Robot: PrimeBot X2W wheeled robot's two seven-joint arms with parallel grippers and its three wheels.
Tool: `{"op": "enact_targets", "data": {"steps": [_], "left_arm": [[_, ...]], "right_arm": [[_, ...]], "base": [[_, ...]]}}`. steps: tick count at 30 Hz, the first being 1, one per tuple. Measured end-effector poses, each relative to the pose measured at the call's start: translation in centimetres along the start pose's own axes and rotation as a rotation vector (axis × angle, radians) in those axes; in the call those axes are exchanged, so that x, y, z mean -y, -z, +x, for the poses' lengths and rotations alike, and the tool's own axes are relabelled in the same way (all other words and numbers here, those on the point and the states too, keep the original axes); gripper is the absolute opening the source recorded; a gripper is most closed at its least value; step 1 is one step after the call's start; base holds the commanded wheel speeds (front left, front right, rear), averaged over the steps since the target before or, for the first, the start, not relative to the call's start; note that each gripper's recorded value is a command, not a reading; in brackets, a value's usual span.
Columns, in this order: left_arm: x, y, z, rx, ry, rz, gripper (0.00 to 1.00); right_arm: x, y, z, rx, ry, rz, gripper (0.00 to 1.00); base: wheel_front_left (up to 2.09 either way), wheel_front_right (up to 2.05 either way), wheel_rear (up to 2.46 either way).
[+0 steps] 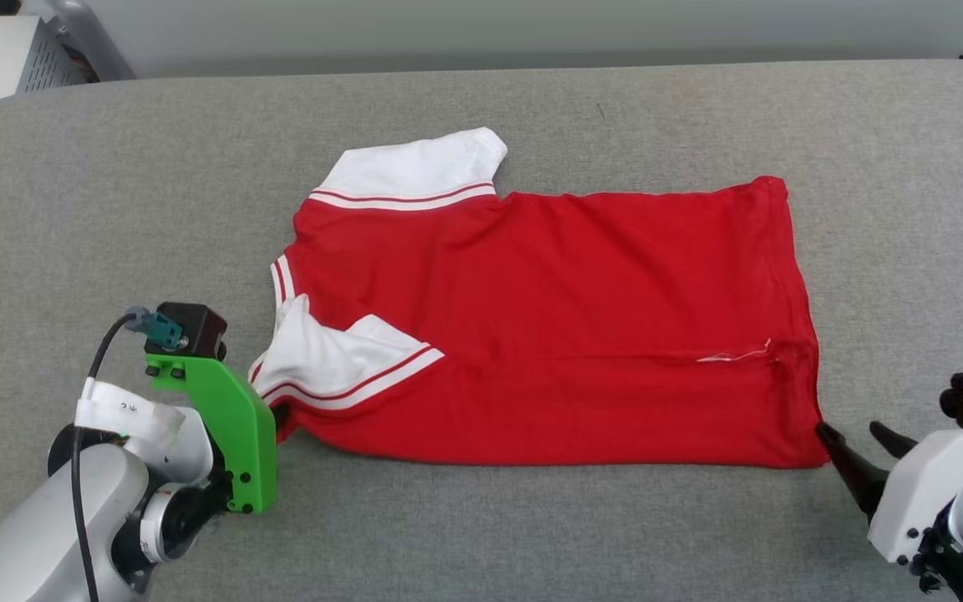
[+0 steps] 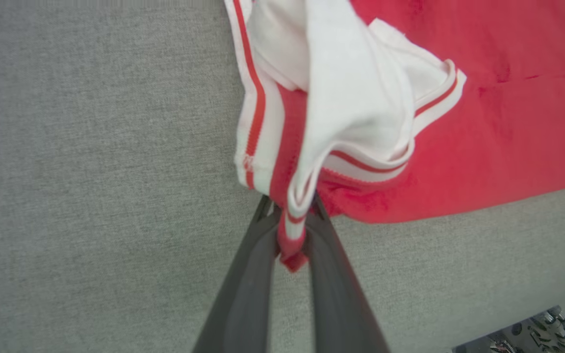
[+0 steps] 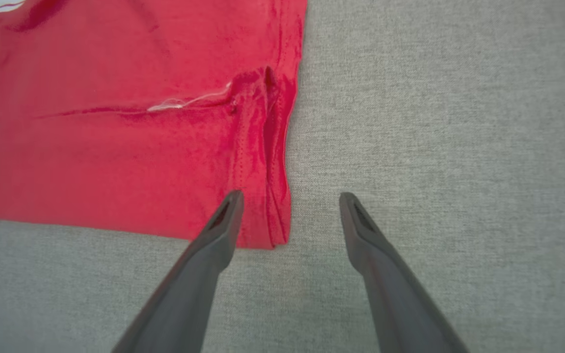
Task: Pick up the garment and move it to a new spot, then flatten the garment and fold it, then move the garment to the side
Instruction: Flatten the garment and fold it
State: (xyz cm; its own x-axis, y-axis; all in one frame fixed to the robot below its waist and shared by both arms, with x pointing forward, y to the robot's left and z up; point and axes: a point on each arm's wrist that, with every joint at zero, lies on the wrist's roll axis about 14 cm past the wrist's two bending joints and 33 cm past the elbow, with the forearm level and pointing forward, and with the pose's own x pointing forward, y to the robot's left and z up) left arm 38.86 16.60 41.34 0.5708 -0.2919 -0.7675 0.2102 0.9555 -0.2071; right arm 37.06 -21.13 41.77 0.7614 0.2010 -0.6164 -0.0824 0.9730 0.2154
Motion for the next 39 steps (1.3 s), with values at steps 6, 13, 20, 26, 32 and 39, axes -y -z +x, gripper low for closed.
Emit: {"op": "enact_targets", "data": {"steps": [6, 13, 20, 26, 32, 39], "left_arm": [[0.6, -0.4, -0.3, 0.017, 0.012, 0.007, 0.0], [0.1, 0.1, 0.0, 0.006, 0.001, -0.008, 0.0], [-0.1, 0.2, 0.0, 0.016, -0.003, -0.015, 0.0], [0.4, -0.2, -0.8, 0.049, 0.005, -0.007, 0.0], [1.3, 1.2, -2.2, 0.047, 0.023, 0.01, 0.0], [2.1, 3.2, -4.4, 0.045, 0.025, 0.012, 0.0]], "right_arm": [[-1.9, 0.7, 1.5, -0.079, -0.062, -0.026, 1.0], [-2.2, 3.6, 3.1, -0.235, -0.085, -0.028, 1.0], [-2.5, 4.1, 3.4, -0.286, -0.102, -0.022, 0.0], [-3.0, 2.9, 3.2, -0.246, -0.115, -0.045, 0.0], [-3.8, 2.0, 2.0, -0.205, -0.135, -0.092, 0.0], [-4.7, 2.6, -0.3, -0.189, -0.157, -0.107, 0.0]], "base": [[0.0, 0.0, 0.0], [0.0, 0.0, 0.0], [0.0, 0.0, 0.0], [0.0, 0.0, 0.0], [0.0, 0.0, 0.0], [0.0, 0.0, 0.0]]}}
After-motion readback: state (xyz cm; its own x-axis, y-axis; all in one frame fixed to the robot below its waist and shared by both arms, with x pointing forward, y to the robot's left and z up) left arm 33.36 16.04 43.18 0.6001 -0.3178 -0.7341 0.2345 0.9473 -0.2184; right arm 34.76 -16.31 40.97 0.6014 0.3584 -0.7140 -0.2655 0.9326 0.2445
